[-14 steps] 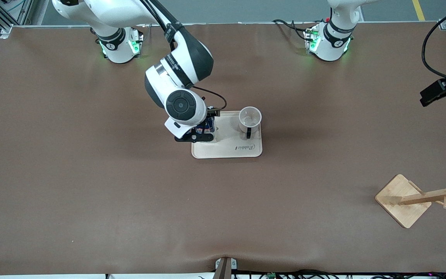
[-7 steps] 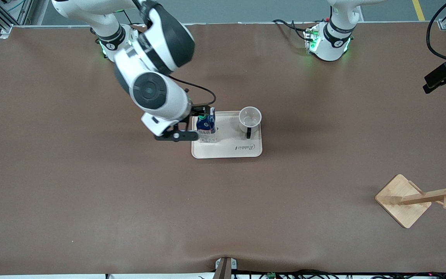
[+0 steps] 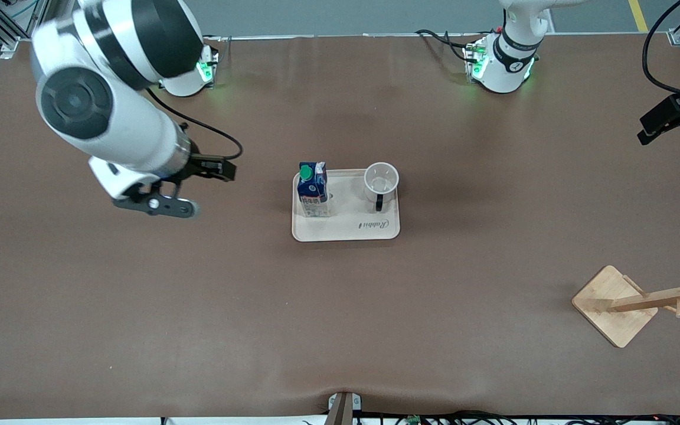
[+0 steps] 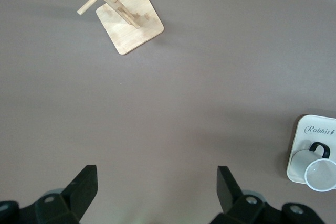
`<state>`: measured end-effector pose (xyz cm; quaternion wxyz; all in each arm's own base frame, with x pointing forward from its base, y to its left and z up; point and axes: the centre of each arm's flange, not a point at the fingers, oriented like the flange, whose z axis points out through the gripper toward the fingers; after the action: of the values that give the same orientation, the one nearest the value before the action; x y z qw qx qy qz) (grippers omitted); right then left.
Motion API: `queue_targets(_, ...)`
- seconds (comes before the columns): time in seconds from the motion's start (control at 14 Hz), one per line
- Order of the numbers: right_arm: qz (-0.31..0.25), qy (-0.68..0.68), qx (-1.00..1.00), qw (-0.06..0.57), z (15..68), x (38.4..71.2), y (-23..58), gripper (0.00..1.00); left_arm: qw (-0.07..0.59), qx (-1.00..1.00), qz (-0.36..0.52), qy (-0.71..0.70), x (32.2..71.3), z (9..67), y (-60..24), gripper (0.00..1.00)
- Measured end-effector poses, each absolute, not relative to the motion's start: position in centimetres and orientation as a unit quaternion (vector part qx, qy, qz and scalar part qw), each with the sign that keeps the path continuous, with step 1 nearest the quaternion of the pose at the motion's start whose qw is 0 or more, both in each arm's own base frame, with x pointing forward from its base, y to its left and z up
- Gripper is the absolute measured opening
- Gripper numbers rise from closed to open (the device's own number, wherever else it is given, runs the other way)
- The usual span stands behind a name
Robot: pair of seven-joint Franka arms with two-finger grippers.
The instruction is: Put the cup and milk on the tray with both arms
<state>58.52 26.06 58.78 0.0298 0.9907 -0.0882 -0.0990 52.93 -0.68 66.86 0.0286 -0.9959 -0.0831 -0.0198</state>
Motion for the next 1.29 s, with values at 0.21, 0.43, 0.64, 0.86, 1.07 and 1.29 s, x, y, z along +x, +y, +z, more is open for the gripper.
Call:
queue_targets(0.21, -0.103, -0.113, 0.988, 0.033, 62.8, 57.8, 19.8, 1.0, 0.024, -0.997, -0.011, -0.078, 53.0, 65.9, -1.2, 1.0)
queue_targets(0.43, -0.114, -0.148, 0.982, 0.024, 65.6, 57.2, 11.7, 1.0, 0.024, -0.997, -0.009, -0.069, 52.9, 65.6, -2.2, 1.0)
queue_targets(0.64, -0.091, -0.162, 0.983, 0.003, 67.2, 54.9, 8.4, 1.0, 0.025, -0.998, -0.006, -0.063, 52.8, 65.6, -2.8, 1.0)
queue_targets(0.86, -0.079, -0.128, 0.989, -0.019, 66.2, 51.8, 2.8, 1.0, 0.026, -0.998, 0.002, -0.049, 52.6, 65.5, -3.1, 1.0)
queue_targets(1.07, -0.08, -0.075, 0.993, -0.039, 65.7, 49.5, -5.6, 1.0, 0.026, -0.999, 0.005, -0.044, 52.6, 65.3, -3.1, 1.0)
queue_targets(1.29, -0.076, -0.072, 0.994, -0.044, 65.7, 49.0, -8.4, 1.0, 0.027, -0.999, 0.006, -0.044, 52.6, 65.3, -3.1, 1.0)
